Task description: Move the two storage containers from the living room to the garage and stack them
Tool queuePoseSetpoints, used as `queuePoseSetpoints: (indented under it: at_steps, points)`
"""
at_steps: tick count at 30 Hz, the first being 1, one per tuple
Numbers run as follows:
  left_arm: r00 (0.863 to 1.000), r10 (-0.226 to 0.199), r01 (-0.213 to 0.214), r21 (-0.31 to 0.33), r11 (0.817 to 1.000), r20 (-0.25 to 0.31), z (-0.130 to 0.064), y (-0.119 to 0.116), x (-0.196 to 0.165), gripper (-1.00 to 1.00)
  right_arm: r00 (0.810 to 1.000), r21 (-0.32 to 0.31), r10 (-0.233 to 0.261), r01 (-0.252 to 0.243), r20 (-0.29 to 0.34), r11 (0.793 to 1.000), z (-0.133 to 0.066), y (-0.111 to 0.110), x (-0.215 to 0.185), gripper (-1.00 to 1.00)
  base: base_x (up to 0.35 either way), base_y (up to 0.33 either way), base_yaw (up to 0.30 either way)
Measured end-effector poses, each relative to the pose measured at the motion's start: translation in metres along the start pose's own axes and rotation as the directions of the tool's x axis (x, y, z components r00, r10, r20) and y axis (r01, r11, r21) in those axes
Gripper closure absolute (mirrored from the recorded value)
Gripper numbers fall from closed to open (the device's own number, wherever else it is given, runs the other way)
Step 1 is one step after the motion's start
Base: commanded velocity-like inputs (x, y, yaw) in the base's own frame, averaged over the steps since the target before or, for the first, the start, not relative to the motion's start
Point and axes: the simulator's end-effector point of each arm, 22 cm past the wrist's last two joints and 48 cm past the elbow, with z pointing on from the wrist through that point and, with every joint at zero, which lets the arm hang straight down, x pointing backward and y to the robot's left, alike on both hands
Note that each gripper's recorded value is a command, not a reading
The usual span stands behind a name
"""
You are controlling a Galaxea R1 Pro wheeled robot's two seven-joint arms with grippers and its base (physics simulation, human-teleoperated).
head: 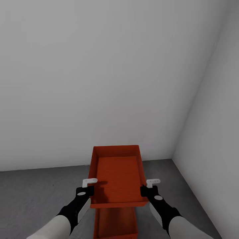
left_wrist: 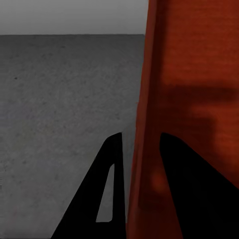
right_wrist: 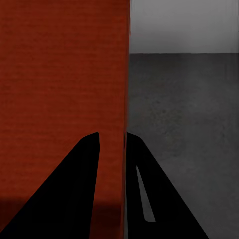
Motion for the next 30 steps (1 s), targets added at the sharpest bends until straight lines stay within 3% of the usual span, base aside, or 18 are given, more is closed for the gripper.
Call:
queuePoseSetpoints:
  at_steps: [30]
  points:
    - [0.999, 0.008, -0.008, -0.002, 1.000, -0.042, 0.011, -0.001, 0.023, 1.00, 0.999, -0.002, 0.002, -0.002, -0.043, 1.000, 0.008, 0.001, 0.024, 1.00, 0.000, 0.000, 0.121]
